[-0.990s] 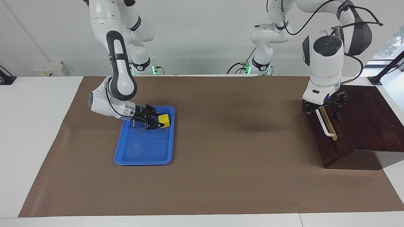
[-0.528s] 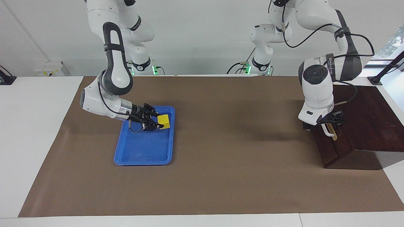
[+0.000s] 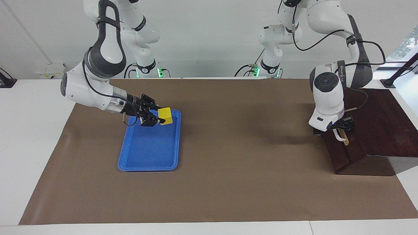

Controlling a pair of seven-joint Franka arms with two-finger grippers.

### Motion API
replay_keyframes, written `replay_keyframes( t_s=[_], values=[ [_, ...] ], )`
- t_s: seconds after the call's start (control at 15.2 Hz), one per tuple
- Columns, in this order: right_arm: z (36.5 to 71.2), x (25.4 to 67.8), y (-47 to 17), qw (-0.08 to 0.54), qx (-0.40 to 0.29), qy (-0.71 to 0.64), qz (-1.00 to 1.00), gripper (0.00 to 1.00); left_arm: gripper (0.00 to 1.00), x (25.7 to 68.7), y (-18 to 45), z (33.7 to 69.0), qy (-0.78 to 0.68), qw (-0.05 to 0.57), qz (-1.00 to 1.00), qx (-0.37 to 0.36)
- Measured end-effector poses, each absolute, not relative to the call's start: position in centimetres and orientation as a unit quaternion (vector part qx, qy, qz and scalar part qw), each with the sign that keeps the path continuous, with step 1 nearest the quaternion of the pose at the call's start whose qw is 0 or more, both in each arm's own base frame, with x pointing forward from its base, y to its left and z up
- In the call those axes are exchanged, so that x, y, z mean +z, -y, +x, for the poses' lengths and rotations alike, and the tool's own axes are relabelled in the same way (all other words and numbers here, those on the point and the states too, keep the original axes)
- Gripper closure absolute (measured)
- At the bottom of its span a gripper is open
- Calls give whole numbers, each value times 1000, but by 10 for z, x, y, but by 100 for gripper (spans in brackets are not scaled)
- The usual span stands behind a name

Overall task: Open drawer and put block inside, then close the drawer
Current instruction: 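Pull the drawer open with the left gripper while the right gripper lifts the block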

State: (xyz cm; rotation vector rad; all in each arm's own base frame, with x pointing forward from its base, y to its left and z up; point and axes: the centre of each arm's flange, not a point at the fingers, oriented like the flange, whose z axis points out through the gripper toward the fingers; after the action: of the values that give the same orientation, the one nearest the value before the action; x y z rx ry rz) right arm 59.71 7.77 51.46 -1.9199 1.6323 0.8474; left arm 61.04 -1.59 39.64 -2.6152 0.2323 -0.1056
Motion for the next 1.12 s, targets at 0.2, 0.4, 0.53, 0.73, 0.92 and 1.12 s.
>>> replay_keyframes(
  t_s=[0.2,0.4,0.53,0.73,0.92,1.12],
  values=[
    [598,523,-79,240,308,-595,-703,45,0,392,18,607,-88,254,-963,-35],
    [598,523,-79,240,308,-594,-703,45,0,391,19,604,-91,254,-962,-33],
    [598,523,-80,240,308,-594,-703,45,0,389,21,601,-93,254,-962,-30],
    [597,523,-81,236,305,-593,-706,45,0,378,29,595,-102,252,-962,-21],
    [597,523,-82,233,303,-593,-708,45,0,377,41,593,-107,247,-963,-21],
    [597,523,-82,233,303,-593,-709,45,0,380,70,588,-117,234,-965,-22]
  ],
)
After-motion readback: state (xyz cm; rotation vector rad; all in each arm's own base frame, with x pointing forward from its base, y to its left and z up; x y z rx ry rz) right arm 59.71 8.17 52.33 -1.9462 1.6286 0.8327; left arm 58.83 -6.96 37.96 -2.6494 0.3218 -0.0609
